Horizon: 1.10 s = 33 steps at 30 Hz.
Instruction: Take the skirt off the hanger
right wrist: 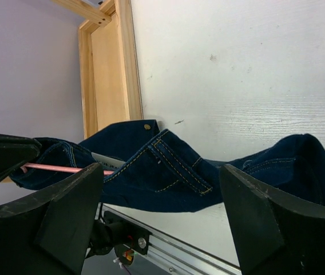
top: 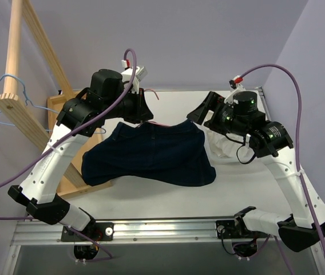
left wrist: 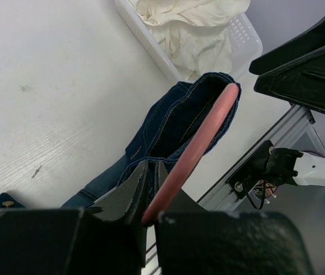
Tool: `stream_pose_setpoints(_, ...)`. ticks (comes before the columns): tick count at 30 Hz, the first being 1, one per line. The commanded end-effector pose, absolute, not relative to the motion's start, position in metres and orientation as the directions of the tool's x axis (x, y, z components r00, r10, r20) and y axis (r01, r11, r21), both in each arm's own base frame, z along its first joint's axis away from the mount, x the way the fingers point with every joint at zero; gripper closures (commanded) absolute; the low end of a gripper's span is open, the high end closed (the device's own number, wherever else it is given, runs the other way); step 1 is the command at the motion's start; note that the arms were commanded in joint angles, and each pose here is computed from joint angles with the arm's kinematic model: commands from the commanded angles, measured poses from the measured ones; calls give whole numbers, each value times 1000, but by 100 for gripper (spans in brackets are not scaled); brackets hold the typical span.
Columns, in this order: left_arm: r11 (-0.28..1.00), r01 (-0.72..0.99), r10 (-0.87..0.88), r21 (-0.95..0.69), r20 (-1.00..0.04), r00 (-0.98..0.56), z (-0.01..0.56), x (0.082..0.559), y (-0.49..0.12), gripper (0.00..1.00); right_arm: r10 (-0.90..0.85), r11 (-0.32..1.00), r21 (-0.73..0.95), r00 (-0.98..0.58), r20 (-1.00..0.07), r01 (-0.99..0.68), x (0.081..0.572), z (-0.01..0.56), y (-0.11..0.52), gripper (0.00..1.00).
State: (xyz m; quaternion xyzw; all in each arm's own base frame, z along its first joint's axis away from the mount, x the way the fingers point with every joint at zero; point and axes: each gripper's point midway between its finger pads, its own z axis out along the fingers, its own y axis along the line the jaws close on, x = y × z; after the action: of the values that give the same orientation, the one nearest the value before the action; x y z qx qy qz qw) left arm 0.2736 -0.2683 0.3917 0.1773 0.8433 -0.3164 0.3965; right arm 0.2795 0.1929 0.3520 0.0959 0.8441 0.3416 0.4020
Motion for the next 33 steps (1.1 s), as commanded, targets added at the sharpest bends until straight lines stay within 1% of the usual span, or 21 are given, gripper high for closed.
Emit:
stream_pose_setpoints(1,715,599,17,-360,-848,-530,421,276,-268,98,442,745,656,-648,-620,-120,281,367,193,22)
stream_pose_setpoints(7,717,602,32,-350,-848,-530,420,280,-270,98,415,767,633,-673,-613,-104,282,360,198,21)
stream_pose_setpoints(11,716,606,38,-346,-848,-529,419,281,-273,98,362,795,596,-699,-617,-115,275,350,216,18)
stream_pose_setpoints(15,720,607,45,-337,-850,-525,419,282,-274,98,339,809,576,-707,-621,-118,271,343,233,19)
stream_pose_setpoints(23,727,603,53,-328,-849,-526,417,279,-271,98,352,855,516,-676,-648,-50,278,337,220,25)
stream_pose_setpoints(26,730,599,53,-329,-847,-529,415,278,-271,98,380,862,507,-664,-644,1,280,335,213,27)
stream_pose_setpoints(29,727,600,51,-333,-845,-532,414,277,-272,98,419,848,529,-650,-634,30,282,337,212,31)
stream_pose_setpoints(30,728,599,50,-334,-845,-533,414,277,-273,98,425,845,534,-649,-631,34,282,337,213,35)
stream_pose_setpoints(33,729,597,43,-335,-848,-527,416,276,-272,98,433,843,535,-653,-621,51,283,334,213,38)
